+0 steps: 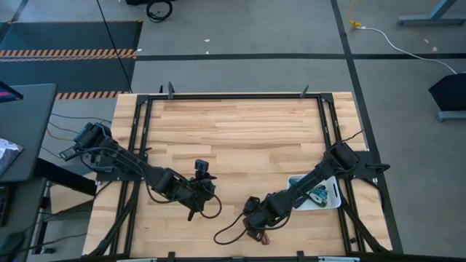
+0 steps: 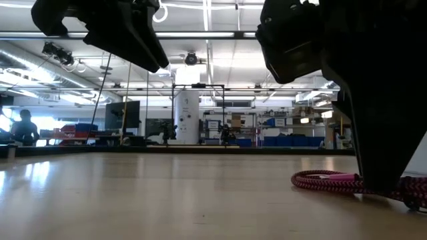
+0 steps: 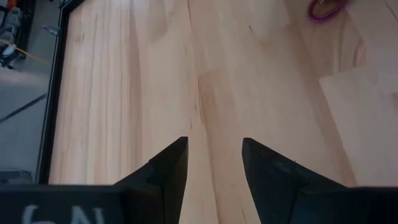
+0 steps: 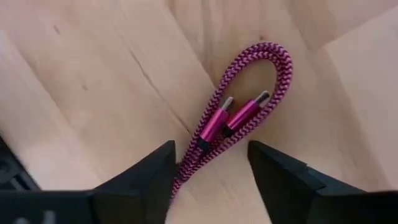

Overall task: Pick and place USB-C Cables
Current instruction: Put the pink charger cable into the white container

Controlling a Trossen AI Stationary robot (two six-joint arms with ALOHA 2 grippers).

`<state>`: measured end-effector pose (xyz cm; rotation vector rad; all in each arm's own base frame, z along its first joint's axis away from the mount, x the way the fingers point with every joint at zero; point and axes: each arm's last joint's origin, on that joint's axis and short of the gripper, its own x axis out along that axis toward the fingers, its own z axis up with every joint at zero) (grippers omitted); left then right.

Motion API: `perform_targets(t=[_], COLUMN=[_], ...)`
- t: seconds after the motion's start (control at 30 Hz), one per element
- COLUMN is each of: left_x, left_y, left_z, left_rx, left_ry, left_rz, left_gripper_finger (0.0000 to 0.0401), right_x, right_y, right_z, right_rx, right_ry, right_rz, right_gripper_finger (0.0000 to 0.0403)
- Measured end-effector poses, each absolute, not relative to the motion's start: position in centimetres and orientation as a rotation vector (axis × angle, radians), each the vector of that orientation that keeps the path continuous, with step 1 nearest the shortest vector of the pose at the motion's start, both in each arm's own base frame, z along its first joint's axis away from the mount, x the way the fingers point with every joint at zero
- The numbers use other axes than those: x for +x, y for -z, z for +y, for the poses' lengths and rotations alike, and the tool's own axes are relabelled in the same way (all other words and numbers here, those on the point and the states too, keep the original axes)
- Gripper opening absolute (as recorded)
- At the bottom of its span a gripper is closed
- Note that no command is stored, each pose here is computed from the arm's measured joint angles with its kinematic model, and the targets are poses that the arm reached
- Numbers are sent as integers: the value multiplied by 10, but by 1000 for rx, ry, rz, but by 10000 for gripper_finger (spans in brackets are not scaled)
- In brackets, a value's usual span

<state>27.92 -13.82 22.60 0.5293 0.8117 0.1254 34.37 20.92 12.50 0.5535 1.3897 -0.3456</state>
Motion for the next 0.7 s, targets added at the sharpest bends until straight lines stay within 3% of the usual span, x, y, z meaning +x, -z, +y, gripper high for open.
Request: perform_targets(t=[0.13,0.4,0.7], left_x=[279,278,278], left_y=[-226,-226,-226], left_z=[-138,-140,-140], left_rx=[511,496,493], left_ry=[-133,-136,-137], left_rz=[811,809,809], left_gripper_finger=[160,160,160], right_x=[342,339,331], right_y=[-124,-123,-155], right_z=[207,204,196], right_rx=[520,431,401], right_ry=[379,360,349], right_rz=[1385,1408,1369], right_gripper_finger=[168,24,17])
